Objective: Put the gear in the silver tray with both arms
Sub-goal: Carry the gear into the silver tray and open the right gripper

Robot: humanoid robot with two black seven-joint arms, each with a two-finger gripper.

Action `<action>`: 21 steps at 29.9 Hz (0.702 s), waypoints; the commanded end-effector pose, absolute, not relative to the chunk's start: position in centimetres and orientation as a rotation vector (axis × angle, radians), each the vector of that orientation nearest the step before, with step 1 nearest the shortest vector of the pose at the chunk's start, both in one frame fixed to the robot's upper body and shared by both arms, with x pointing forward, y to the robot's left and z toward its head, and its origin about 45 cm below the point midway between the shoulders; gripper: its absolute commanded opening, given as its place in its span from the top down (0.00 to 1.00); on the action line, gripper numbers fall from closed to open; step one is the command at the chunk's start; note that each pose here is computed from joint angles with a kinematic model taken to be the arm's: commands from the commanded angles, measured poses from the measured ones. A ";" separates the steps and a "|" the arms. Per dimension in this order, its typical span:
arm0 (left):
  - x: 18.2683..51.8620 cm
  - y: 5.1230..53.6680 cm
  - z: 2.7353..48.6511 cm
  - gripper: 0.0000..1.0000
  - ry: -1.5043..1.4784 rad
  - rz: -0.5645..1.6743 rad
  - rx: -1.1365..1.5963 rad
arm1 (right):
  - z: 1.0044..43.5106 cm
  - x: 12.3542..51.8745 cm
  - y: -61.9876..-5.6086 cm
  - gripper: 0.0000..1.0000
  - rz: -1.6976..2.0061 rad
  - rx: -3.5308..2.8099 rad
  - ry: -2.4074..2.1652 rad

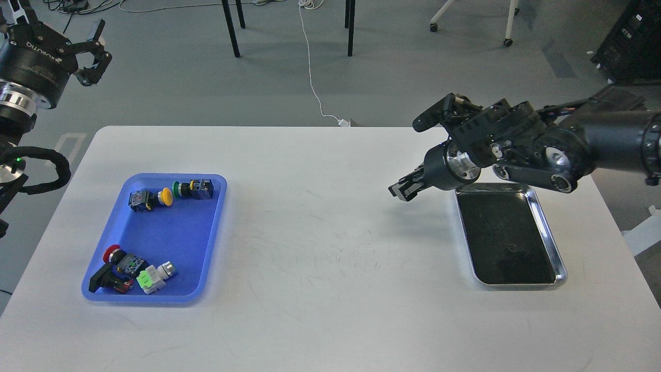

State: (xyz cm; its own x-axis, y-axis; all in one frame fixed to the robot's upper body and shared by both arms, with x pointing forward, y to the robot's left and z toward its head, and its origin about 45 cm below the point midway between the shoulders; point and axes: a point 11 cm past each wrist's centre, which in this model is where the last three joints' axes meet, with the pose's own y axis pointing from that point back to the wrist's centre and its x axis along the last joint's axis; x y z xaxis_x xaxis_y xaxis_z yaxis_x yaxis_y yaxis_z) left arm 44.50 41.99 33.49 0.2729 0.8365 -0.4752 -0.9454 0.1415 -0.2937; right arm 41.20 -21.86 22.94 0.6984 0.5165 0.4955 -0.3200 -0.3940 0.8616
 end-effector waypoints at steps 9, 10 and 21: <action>44.5 41.7 33.3 0.02 0.222 1.299 -0.606 | 20.7 36.2 -37.6 0.84 0.749 1.652 0.043; 44.6 41.7 33.2 0.02 0.223 1.300 -0.604 | 20.0 36.1 -37.8 0.84 0.749 1.649 0.040; 44.5 41.9 33.2 0.02 0.221 1.301 -0.590 | 16.0 37.8 -35.6 0.80 0.768 1.663 0.020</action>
State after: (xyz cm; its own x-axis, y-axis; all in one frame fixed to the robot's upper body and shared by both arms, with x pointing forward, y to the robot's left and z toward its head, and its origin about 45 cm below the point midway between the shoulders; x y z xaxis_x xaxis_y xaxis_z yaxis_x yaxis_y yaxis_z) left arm 44.51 41.76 33.22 0.2713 0.8368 -0.4755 -0.9475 0.1451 -0.2851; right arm 37.93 -36.37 17.10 0.7775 0.4127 0.4746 -0.4050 -0.2487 0.8798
